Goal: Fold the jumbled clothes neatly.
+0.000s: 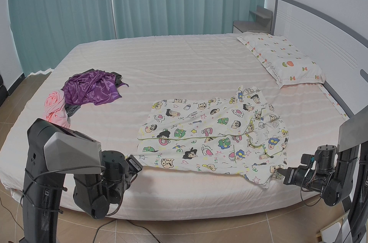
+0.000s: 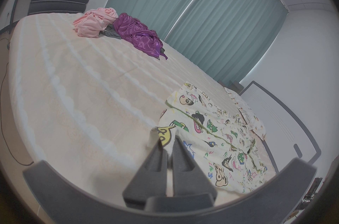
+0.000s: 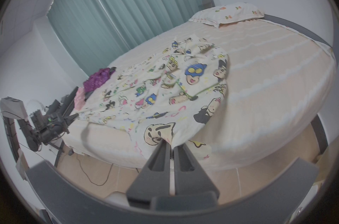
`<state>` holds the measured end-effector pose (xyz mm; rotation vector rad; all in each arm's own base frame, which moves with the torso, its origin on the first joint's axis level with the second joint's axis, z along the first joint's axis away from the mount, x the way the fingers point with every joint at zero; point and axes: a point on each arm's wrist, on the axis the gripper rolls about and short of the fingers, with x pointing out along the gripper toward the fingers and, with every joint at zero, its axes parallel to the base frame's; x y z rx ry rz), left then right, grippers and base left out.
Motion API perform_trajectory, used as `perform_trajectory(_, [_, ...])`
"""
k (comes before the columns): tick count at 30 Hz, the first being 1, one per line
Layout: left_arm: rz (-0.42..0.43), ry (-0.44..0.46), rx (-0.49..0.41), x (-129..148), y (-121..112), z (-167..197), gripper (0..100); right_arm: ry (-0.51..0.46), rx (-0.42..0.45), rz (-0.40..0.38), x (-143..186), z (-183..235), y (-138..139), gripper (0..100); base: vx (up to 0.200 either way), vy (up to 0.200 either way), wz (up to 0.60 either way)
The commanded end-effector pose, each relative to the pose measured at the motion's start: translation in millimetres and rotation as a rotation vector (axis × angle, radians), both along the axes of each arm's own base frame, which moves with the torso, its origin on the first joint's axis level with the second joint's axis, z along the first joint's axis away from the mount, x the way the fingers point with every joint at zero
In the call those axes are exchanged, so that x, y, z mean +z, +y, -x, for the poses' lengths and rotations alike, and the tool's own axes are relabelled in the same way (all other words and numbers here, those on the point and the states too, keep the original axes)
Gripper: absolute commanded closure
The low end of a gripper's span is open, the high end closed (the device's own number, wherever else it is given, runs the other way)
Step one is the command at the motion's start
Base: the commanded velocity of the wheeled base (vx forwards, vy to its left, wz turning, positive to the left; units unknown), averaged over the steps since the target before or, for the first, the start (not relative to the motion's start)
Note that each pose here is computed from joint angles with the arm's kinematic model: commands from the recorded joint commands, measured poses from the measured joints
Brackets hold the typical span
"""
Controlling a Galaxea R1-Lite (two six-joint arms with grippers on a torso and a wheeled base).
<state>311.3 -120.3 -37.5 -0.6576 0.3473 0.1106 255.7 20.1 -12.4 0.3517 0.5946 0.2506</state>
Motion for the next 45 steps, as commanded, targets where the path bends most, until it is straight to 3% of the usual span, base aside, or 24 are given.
perform_trajectory(1, [0.010,-0.038,0.022,3.0,4.6,-10.6,100,-0.103,-0.010,-0.033,11.3,-21.0,-4.3,100,0.000,0.000,0.00])
perform_trajectory(7, [-0.009,-0.055,0.029,-0.3,6.6,-20.5,100,-0.054,-0.049,-0.046,2.9,-46.3,-14.4,100,0.000,0.000,0.00])
perform_trajectory(17, [-0.029,-0.051,0.024,-13.1,4.3,-28.2,100,0.039,-0.020,-0.058,-22.3,-47.8,-17.2,100,0.000,0.000,0.00])
perform_trajectory(18, [-0.029,-0.051,0.022,-13.1,4.3,-28.2,100,0.048,-0.015,-0.053,-25.6,-47.4,-16.7,0,0.000,0.000,0.00])
perform_trajectory(31, [-0.031,-0.048,0.017,-16.8,2.6,-29.4,100,0.046,0.043,-0.006,-42.6,-44.8,-17.1,0,0.000,0.000,0.00])
perform_trajectory(44, [-0.031,-0.048,0.017,-16.8,2.6,-29.4,100,0.035,0.103,-0.030,-48.1,-50.1,-16.3,0,0.000,0.000,0.00])
perform_trajectory(45, [-0.031,-0.048,0.017,-16.8,2.6,-29.4,100,0.037,0.105,-0.031,-48.5,-50.0,-16.3,100,0.000,0.000,0.00])
